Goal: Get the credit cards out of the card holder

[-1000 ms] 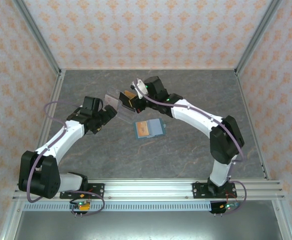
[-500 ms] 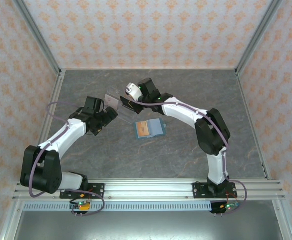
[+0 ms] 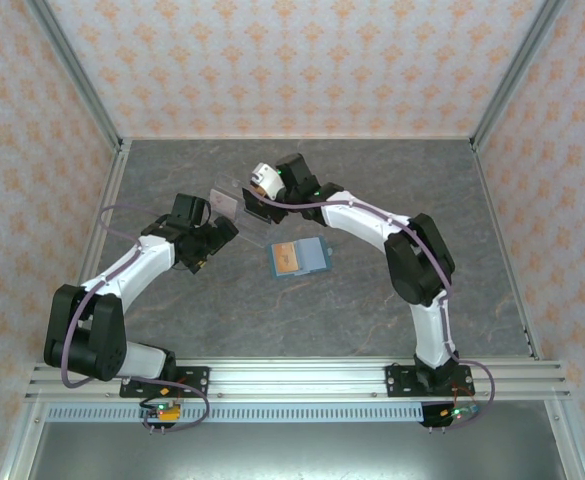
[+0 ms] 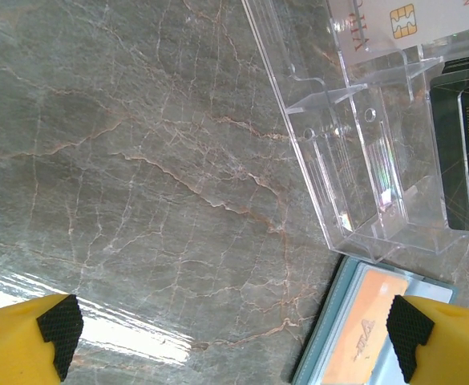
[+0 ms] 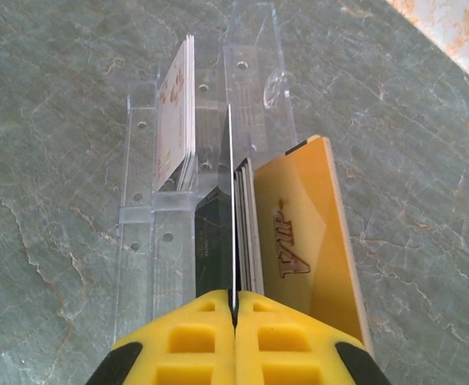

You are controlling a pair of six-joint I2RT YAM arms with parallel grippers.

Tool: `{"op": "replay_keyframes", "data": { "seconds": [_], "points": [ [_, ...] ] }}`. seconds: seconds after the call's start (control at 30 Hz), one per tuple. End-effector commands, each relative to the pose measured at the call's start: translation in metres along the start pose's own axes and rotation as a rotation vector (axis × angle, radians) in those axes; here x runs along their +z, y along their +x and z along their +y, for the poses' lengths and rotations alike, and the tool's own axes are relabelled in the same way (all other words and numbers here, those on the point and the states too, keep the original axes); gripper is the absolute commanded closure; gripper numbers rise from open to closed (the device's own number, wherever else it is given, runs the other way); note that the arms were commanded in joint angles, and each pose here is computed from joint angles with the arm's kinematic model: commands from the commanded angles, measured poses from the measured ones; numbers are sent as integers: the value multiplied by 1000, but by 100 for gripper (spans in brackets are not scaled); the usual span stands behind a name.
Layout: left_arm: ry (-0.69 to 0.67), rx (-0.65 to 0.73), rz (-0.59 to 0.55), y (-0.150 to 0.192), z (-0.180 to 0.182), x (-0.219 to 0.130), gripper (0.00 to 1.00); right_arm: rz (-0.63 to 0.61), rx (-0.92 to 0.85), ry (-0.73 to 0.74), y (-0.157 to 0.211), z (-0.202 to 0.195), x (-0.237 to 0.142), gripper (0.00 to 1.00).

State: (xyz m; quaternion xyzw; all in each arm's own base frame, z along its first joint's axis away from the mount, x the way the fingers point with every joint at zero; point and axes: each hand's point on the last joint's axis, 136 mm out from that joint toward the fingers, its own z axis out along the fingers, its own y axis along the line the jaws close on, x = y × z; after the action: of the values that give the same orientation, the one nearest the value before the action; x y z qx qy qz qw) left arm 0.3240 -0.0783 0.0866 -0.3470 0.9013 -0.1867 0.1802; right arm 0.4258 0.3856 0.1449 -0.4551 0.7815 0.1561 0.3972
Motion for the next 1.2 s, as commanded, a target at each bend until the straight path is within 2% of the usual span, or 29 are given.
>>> {"op": "replay_keyframes", "data": {
  "seconds": [0.0, 0.33, 0.5, 0.73, 0.83, 0.97, 1.03, 1.17],
  "points": [
    [-12, 2, 12, 0, 4, 3, 0, 9, -22, 11, -1, -5, -1, 100],
    [-11, 1, 23, 3, 7, 5, 0, 25, -30, 35, 3, -10, 2, 91],
    [0, 3, 27, 4, 4, 6, 0, 26, -6, 51, -1, -13, -3, 78],
    [16, 7, 22, 1, -1, 3, 0, -38, 77, 64, -30, -15, -38, 64],
    [9, 4, 20, 1, 0, 4, 0, -62, 174, 80, -40, -16, -59, 54],
    [7, 3, 15, 1, 1, 4, 0, -81, 406, 112, -38, -19, -85, 44],
    [9, 2, 12, 0, 0, 3, 0, -79, 510, 109, -30, -14, -92, 41],
    [11, 12, 7, 0, 0, 1, 0, 8, 700, 109, 16, 0, -95, 40]
  ]
}}
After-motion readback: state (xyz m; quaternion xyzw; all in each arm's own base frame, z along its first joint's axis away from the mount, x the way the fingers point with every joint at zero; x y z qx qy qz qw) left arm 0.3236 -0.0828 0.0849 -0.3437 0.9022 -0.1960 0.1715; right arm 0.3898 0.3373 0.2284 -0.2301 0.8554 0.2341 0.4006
